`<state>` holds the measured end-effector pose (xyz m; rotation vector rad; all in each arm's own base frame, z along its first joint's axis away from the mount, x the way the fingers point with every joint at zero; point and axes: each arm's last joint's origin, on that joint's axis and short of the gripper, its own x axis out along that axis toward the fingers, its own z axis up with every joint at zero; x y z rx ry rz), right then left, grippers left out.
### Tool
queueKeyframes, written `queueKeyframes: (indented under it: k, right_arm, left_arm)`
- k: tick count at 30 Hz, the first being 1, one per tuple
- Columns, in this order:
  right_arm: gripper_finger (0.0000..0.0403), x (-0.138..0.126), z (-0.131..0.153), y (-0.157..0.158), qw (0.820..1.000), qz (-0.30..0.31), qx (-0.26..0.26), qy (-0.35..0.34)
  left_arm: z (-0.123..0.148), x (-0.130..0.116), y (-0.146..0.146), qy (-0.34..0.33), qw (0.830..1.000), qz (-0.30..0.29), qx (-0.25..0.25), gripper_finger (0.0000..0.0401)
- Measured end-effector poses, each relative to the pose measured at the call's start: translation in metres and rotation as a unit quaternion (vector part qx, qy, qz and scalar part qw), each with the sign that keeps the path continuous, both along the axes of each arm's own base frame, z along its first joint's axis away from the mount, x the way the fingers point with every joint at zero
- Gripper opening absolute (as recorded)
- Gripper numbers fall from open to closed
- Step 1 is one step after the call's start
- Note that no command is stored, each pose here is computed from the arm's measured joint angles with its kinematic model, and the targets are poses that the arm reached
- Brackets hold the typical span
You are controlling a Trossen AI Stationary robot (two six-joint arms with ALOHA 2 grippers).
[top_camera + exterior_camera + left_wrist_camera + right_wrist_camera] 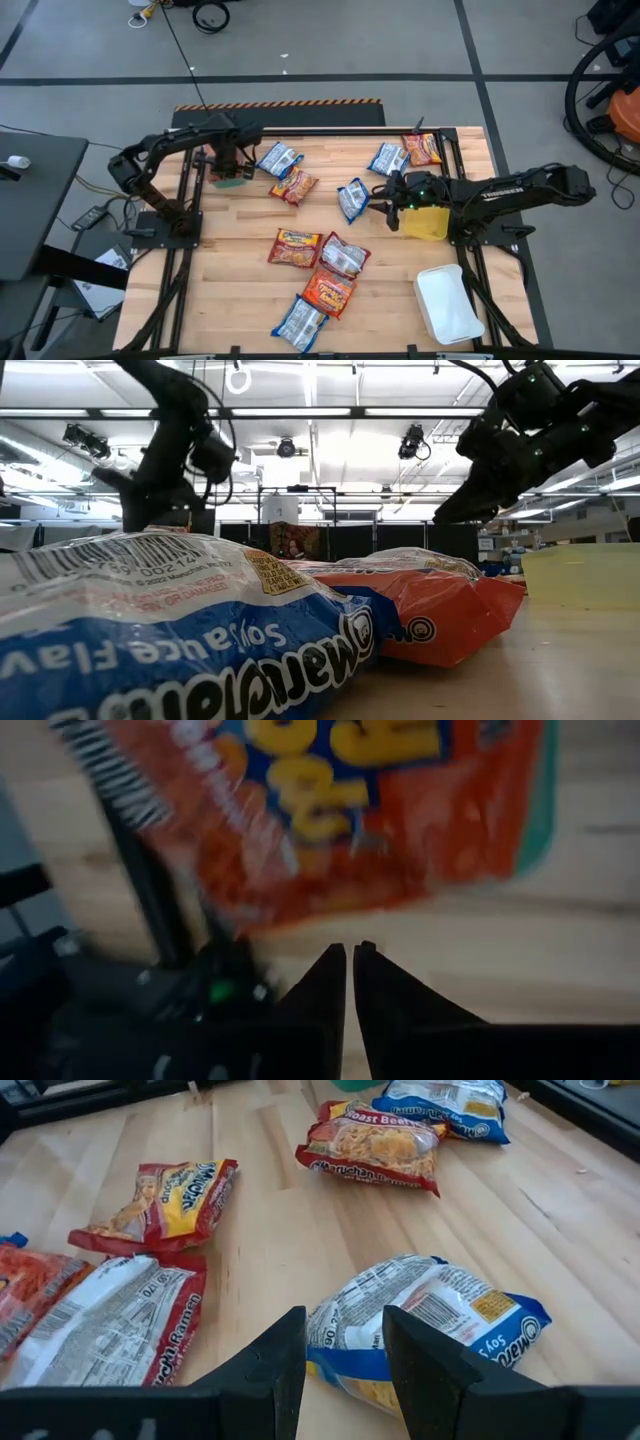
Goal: Sort Maruchan noodles
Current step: Adjust the orange noodle pack
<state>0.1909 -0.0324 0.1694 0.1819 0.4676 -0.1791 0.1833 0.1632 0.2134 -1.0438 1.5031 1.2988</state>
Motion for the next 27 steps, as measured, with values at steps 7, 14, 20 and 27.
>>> queueKeyframes:
  k: [7, 14, 20, 27]
  right_arm:
    - [0.0140, 0.000, 0.000, 0.004, 1.000, -0.005, 0.028, -0.002]
    - [0.0140, 0.001, 0.000, 0.004, 1.000, -0.016, 0.025, -0.003]
    - [0.0140, 0.001, 0.001, 0.004, 0.999, -0.023, 0.038, -0.010]
    - [0.0140, 0.001, 0.001, 0.004, 0.999, -0.023, 0.038, -0.011]
  left_arm:
    - [-0.029, -0.013, 0.006, -0.012, 0.999, 0.032, 0.029, 0.0029]
    - [-0.030, -0.021, 0.018, -0.030, 0.998, 0.041, 0.023, 0.0029]
    - [0.003, -0.016, 0.026, -0.068, 0.995, 0.043, 0.059, 0.0029]
    - [-0.018, -0.027, 0.032, -0.086, 0.992, 0.079, 0.048, 0.0029]
